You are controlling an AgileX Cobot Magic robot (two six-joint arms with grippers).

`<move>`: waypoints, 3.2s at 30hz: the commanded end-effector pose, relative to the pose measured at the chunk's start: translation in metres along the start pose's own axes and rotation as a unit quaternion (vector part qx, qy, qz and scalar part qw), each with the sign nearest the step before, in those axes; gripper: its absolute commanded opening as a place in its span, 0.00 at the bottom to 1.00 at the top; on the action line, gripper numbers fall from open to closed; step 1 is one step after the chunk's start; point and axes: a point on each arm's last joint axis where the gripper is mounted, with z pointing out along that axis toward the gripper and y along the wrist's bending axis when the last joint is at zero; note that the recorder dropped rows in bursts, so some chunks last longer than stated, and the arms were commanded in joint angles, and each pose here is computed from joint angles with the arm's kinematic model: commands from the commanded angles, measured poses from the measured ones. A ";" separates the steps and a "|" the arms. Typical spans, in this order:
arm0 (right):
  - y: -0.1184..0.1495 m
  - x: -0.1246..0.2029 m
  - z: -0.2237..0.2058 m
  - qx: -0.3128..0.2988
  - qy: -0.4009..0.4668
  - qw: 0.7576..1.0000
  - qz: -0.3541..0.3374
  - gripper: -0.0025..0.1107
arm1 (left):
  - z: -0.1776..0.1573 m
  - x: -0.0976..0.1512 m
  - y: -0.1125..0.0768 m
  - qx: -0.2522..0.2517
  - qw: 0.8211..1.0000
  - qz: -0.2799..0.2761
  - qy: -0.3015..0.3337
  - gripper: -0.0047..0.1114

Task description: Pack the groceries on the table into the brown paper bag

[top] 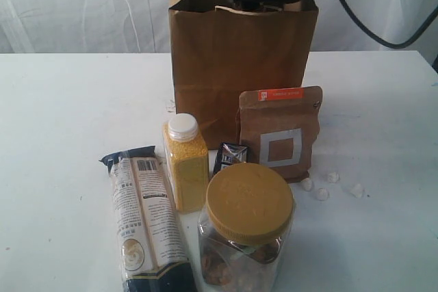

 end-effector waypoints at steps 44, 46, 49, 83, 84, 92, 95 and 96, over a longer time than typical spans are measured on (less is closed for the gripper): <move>-0.005 0.003 -0.002 0.019 0.031 0.996 -0.081 0.65 | 0.000 0.001 0.000 0.003 1.000 -0.003 -0.001 0.04; -0.005 0.003 -0.002 0.019 0.031 0.996 -0.081 0.65 | 0.000 0.001 0.000 0.003 1.000 -0.003 -0.001 0.04; -0.005 0.003 -0.002 0.019 0.031 0.996 -0.081 0.67 | 0.000 0.001 0.000 0.003 1.000 -0.003 -0.001 0.04; -0.006 -0.039 -0.079 0.031 -0.040 0.998 -0.046 0.77 | 0.000 0.001 0.000 0.003 1.000 -0.003 -0.001 0.04; -0.006 -0.039 -0.088 0.030 -0.026 0.998 -0.041 0.77 | 0.000 0.001 0.000 0.003 1.000 -0.003 -0.001 0.04; -0.019 -0.018 -0.124 0.090 0.133 0.984 -0.081 0.53 | 0.000 0.001 0.000 0.003 1.000 -0.003 -0.001 0.04; -0.026 -0.012 -0.128 0.134 0.166 0.974 -0.071 0.39 | 0.000 0.001 0.000 0.003 1.000 -0.003 -0.001 0.04; -0.028 -0.012 -0.129 0.147 0.168 0.973 -0.062 0.33 | 0.000 0.001 0.000 0.003 1.000 -0.003 -0.001 0.04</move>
